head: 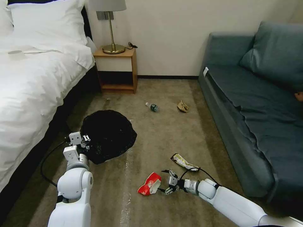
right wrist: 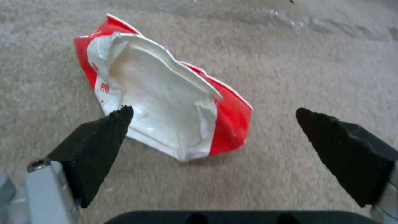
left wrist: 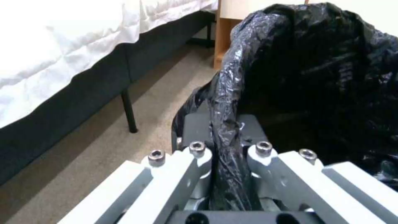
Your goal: Pick up the trash bin, then pick up the garbage on the floor and place it into the trash bin.
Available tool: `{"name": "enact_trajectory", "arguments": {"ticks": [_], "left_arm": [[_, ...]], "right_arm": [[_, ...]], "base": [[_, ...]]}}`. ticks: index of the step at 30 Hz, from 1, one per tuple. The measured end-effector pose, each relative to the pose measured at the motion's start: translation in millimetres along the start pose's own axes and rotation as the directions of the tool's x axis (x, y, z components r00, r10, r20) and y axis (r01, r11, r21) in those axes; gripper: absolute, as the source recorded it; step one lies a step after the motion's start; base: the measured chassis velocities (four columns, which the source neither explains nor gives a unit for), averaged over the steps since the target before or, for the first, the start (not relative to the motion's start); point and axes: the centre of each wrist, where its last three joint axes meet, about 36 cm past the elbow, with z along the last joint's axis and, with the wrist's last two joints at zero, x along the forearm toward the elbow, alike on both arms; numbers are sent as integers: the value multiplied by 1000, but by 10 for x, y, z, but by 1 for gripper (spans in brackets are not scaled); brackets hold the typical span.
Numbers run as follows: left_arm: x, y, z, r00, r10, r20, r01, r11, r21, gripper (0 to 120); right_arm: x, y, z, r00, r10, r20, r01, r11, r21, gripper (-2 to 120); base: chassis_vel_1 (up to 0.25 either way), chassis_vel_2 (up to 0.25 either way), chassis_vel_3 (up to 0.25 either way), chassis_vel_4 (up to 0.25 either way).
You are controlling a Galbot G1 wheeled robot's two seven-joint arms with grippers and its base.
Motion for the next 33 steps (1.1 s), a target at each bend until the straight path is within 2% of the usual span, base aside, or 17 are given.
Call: {"name": "enact_trajectory", "arguments": {"ticks": [8,16,27,33], "left_arm": [[1,-22,-6,1000,4,1,-4,1000,5,5],[0,26,-14,1000,-7,4,7,1000,7,5],[-1,9,-24,1000,-3,7,3,1000,11,5],[0,15,-27,1000,-6,7,6,1000,12,5]], "right_arm": [[-143,-21,-20,1000,-4,17,4,1000,21,100],[-148,14,80,1000,-1,10,1,1000,4,100],[-491,89,-68,998,-4,61,5,1000,-13,100],[-486,102,-20,998,-3,61,3,1000,-14,98]], "base": [[0,0,0,0],[0,0,0,0],[0,0,0,0],[0,0,0,0]]}}
